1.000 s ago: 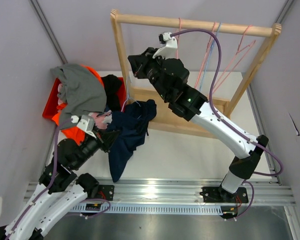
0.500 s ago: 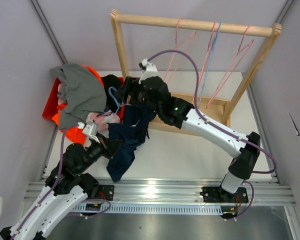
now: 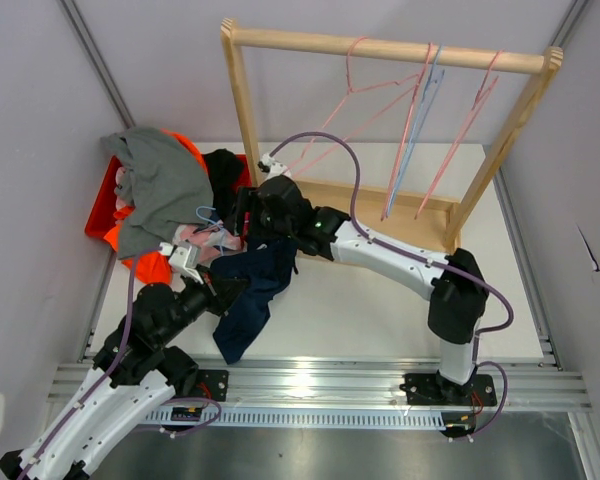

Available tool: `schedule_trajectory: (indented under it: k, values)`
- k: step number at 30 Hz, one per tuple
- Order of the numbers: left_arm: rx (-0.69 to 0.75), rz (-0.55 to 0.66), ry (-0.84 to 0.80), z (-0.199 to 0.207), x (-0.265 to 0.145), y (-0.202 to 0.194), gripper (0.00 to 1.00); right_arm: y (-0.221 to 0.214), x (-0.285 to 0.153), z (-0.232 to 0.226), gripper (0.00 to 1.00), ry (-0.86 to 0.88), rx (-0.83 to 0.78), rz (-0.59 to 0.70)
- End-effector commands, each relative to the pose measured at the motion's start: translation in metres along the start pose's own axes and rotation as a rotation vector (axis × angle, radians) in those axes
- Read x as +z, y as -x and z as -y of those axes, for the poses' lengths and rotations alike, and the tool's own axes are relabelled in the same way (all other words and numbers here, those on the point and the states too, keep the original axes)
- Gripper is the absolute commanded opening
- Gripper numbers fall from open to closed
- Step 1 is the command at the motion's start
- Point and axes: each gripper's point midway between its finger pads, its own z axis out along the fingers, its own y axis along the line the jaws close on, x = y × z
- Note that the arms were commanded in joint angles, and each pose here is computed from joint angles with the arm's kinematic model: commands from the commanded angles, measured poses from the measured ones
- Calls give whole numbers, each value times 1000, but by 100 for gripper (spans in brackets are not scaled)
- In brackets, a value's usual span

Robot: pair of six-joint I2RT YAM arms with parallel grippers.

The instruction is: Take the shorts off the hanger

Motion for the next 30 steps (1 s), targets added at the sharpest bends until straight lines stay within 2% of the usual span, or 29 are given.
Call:
schedule_trajectory:
  k: [1,8,18,23,26,30]
  values:
    - [-14,50,-22,10,-1,16,0,-26,17,-12,71,50,31,-62]
    - [-18,78,6,5,-4,22,0,-65,50,-15,70,55,21,-152]
    - [-16,75,-10,7,-4,20,0,-81,88,-12,68,76,40,-173]
    - [-13,78,-17,8,-4,20,0,-81,106,-21,65,106,60,-169]
    - [-12,80,-20,9,-5,20,0,-83,114,-24,55,115,76,-175]
    - [-13,80,-23,9,-5,18,0,-83,115,-21,31,110,72,-170]
